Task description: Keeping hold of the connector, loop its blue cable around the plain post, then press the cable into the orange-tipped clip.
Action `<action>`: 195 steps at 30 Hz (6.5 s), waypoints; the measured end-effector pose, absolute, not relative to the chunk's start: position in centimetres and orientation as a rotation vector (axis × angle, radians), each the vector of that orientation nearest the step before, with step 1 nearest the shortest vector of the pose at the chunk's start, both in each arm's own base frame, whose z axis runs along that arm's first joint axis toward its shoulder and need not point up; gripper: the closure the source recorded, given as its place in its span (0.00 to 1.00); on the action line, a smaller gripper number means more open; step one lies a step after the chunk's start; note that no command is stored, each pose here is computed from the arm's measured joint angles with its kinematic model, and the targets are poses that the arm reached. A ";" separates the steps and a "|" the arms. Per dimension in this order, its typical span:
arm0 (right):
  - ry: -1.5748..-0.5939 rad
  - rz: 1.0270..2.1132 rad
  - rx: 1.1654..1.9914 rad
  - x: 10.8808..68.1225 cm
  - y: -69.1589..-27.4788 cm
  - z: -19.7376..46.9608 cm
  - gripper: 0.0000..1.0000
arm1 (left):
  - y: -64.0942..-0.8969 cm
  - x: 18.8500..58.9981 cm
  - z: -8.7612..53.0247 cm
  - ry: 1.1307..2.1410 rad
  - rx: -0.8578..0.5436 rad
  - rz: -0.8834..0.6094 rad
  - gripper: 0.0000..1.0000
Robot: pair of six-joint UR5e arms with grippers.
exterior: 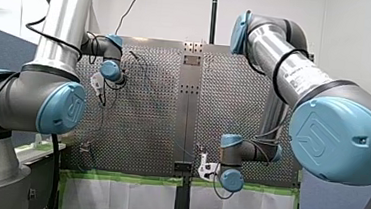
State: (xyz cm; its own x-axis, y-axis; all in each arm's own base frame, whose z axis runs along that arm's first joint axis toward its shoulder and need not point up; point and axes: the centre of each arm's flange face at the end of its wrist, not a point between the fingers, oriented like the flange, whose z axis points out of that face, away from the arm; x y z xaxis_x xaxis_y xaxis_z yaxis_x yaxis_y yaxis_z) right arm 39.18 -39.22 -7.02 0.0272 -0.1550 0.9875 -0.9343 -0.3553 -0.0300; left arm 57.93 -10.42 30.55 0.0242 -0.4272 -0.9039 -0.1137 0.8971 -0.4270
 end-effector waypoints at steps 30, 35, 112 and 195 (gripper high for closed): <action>-1.131 1.453 1.665 35.1 -33.1 -5.1 1.00 | -9.1 57.9 30.3 1.555 -0.478 -0.259 0.00; -1.096 1.513 1.652 35.4 -33.7 -4.8 1.00 | -9.4 58.0 30.4 1.549 -0.494 -0.303 0.00; -1.038 1.589 1.679 34.6 -35.4 -4.6 1.00 | -10.9 46.2 32.9 1.582 -0.554 -0.613 0.00; -1.069 1.584 1.681 34.3 -35.8 -4.7 1.00 | -18.6 39.5 49.8 1.929 -0.025 0.058 0.00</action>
